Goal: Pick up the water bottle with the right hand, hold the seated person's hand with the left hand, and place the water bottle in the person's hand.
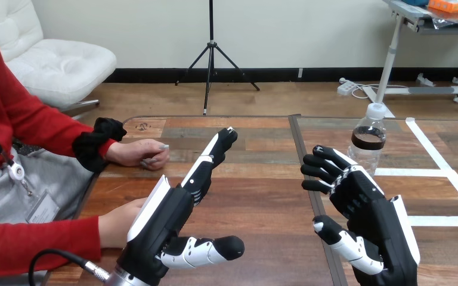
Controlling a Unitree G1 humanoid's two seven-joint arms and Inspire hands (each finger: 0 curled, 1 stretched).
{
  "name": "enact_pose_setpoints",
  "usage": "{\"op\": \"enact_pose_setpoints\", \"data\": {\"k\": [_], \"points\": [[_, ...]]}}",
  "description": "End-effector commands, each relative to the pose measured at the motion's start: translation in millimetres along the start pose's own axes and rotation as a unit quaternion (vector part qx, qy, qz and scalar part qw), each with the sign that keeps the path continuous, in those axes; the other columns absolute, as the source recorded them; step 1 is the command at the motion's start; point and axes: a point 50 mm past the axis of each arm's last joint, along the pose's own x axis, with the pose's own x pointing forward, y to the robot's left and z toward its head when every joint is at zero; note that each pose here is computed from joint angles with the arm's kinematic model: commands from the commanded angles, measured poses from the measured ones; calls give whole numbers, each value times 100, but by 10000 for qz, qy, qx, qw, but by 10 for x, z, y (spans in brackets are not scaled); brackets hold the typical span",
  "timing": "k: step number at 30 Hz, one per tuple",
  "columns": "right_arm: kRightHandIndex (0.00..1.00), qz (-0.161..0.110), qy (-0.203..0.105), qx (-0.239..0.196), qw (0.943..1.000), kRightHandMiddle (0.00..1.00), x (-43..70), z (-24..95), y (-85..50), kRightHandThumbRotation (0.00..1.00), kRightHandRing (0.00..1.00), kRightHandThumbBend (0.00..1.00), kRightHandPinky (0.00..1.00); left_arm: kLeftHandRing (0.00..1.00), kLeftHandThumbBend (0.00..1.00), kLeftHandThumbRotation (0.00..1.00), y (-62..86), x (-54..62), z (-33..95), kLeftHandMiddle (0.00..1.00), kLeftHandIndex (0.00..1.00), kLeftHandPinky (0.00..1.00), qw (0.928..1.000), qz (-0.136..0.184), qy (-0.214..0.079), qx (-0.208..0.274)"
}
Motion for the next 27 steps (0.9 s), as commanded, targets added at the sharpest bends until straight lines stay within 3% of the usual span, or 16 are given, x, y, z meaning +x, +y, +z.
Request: {"op": "enact_pose_setpoints", "data": {"k": [1,27], "points": [[80,47,-524,-46,9986,80,164,145,21,56,78,100,71,100,100,76,91,98,118,100,100,100,9991,96,-354,215],[82,118,-570,2,9983,80,199,145,54,58,80,100,74,100,100,80,82,78,136,100,100,98,9986,177,-353,355]]}}
